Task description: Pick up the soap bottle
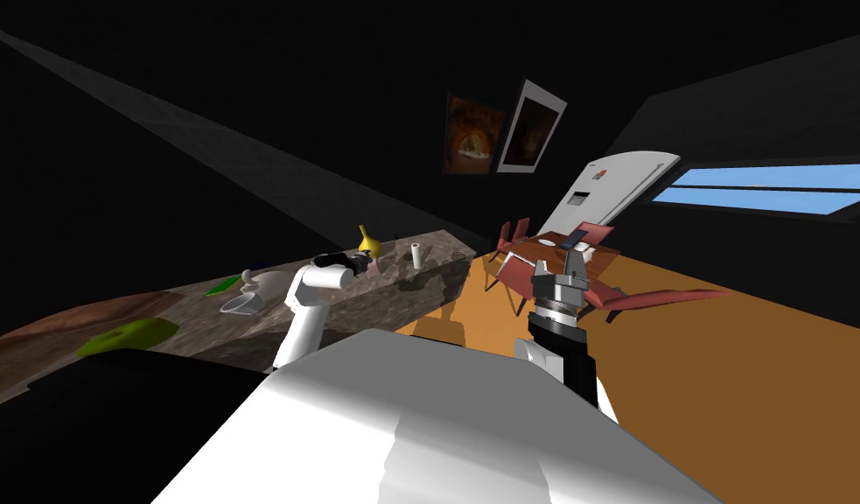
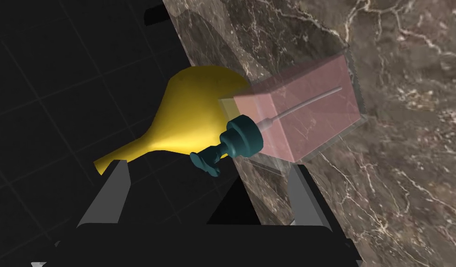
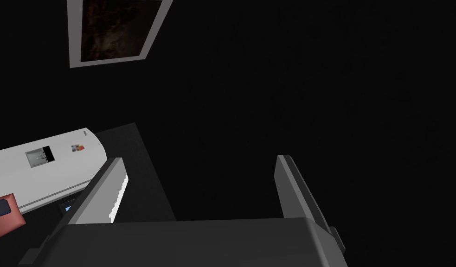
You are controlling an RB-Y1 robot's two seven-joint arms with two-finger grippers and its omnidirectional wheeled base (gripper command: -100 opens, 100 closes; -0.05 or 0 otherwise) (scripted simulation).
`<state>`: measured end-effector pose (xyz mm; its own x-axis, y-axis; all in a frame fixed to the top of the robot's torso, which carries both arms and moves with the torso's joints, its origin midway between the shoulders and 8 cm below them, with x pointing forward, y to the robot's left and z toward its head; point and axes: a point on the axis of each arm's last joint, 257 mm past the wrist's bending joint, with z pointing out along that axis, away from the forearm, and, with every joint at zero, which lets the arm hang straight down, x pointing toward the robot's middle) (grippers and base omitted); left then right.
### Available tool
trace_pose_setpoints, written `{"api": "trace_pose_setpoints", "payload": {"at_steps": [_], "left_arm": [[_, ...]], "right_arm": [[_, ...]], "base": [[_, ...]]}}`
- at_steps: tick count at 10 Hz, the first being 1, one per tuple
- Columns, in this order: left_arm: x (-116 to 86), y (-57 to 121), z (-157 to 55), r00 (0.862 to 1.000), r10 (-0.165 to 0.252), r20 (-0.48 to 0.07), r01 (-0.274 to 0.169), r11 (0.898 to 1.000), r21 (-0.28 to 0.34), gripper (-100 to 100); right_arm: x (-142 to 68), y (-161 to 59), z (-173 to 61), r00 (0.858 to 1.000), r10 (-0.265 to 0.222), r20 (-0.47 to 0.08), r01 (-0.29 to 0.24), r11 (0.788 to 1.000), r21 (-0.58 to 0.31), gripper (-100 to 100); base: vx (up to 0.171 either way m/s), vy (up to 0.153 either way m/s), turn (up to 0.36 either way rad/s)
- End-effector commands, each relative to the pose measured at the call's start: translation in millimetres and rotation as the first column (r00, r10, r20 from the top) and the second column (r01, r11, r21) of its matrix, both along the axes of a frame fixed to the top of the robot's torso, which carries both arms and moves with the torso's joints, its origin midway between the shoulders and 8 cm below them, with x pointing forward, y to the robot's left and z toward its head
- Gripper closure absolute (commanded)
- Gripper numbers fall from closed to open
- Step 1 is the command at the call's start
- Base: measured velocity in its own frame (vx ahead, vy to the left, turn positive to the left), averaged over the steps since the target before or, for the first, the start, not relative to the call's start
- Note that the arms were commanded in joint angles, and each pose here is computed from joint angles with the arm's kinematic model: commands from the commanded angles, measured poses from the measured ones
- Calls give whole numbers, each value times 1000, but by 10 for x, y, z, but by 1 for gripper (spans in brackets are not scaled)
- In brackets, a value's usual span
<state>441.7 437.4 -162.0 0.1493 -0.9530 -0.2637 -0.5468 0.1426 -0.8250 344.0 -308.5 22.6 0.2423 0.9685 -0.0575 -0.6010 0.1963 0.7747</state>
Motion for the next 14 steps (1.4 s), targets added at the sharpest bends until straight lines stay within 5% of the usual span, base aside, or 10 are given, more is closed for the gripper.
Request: {"api": "trace_pose_setpoints", "payload": {"at_steps": [1,14], "left_arm": [[-10,86,10,1000,19,-25,-20,1000,-18,-100],[-269,411,-36,966,114,-232,-147,980,-132,-100]], "right_arm": [[0,0,0,1000,0,0,0,1000,0,0],[0,0,0,1000,0,0,0,1000,0,0]], "base": [[20,-13,-20],[25,-5,-10]]}}
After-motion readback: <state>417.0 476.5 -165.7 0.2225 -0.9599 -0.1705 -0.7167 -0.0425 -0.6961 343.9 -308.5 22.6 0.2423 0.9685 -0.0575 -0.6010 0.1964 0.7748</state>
